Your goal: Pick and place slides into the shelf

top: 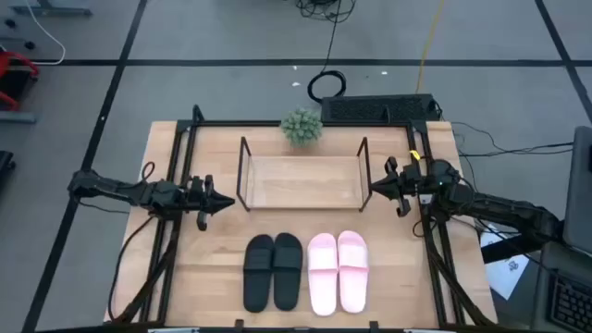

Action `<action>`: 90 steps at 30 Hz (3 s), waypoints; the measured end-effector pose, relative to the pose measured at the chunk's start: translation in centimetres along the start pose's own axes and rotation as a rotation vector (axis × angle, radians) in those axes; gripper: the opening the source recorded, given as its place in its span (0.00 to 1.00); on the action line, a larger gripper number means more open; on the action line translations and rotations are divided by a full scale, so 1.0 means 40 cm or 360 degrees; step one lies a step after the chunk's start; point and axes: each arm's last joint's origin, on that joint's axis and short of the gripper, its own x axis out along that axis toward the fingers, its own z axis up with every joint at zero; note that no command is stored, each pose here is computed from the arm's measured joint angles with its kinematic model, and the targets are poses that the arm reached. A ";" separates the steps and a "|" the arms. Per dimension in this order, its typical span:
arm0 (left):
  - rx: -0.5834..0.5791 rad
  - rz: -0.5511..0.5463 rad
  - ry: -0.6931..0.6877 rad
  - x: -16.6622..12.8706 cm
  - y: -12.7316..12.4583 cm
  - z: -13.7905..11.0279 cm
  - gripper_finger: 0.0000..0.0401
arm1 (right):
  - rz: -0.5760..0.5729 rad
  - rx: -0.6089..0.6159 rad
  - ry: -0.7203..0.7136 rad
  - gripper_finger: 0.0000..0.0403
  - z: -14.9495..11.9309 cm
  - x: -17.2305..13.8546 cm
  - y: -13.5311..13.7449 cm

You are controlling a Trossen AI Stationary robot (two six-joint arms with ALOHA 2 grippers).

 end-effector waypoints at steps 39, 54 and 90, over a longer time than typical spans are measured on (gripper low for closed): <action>0.0000 0.0000 0.0001 0.000 0.000 0.000 0.06 | 0.0000 0.0000 0.0000 0.00 0.000 0.000 0.000; -0.0029 0.0007 -0.0004 0.000 0.000 0.000 0.06 | -0.0022 -0.0003 -0.0107 0.00 0.016 -0.001 0.002; -0.0034 -0.0704 0.0018 -0.068 -0.127 0.197 0.06 | 0.0779 0.0037 -0.0454 0.00 0.117 0.018 0.126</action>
